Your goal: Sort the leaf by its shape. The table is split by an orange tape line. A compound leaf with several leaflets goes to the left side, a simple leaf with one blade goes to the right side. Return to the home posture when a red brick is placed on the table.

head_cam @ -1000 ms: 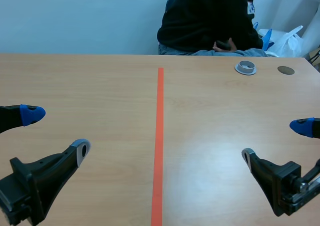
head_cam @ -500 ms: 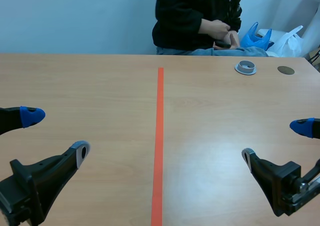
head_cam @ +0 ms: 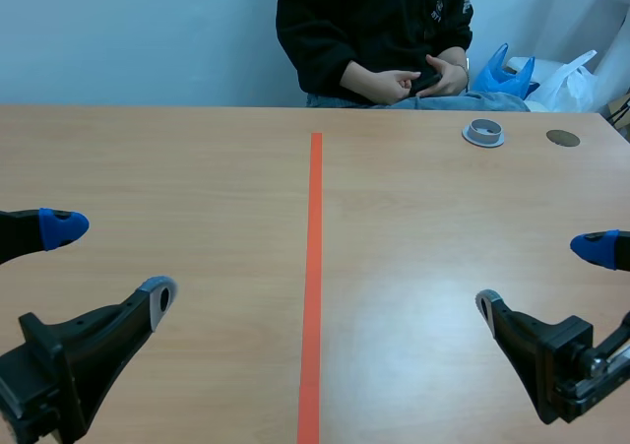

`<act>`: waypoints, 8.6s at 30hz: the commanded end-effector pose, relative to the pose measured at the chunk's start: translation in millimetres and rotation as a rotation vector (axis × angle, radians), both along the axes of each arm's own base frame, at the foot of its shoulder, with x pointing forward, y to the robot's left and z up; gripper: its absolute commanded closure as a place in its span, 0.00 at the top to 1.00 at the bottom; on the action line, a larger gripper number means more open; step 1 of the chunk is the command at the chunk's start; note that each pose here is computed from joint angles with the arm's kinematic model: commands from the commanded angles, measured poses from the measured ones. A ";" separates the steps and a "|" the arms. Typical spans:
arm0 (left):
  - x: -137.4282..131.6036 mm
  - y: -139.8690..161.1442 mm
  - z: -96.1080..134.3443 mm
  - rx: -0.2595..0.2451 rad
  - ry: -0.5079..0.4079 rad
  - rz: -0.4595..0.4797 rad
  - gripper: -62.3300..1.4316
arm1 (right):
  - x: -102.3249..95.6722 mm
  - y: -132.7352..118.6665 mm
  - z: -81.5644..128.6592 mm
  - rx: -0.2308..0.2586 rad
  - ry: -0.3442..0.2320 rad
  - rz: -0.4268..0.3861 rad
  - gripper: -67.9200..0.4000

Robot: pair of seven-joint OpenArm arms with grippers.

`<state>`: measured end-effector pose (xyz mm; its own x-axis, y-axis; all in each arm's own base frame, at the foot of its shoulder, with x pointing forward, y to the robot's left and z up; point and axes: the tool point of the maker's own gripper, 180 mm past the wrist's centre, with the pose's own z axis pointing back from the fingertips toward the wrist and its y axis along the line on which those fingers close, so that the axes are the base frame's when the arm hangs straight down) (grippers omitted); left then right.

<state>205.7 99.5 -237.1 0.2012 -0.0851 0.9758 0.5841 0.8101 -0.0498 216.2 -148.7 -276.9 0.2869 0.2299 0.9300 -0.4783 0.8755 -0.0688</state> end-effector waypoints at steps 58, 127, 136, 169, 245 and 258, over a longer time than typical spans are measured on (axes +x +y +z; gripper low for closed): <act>2.7 -5.8 7.2 0.018 -0.002 -0.033 1.00 | 13.0 -0.8 20.0 -0.002 -0.078 0.000 1.00; 2.5 -5.8 6.7 0.024 -0.003 -0.035 1.00 | 12.5 -1.1 18.3 -0.006 -0.069 0.000 1.00; 2.5 -5.8 6.7 0.024 -0.003 -0.035 1.00 | 12.9 8.3 18.5 -0.013 -0.060 0.066 1.00; 1.6 -5.4 2.8 0.071 -0.011 -0.048 1.00 | 60.0 141.6 -57.5 0.089 -0.063 0.484 1.00; -0.8 -6.1 -2.5 0.087 0.015 -0.059 1.00 | 125.8 -146.1 4.1 0.149 -0.135 -0.410 0.03; -0.7 -6.1 -2.4 0.088 0.014 -0.059 1.00 | 165.1 -162.1 -29.1 0.179 -0.107 -0.512 0.03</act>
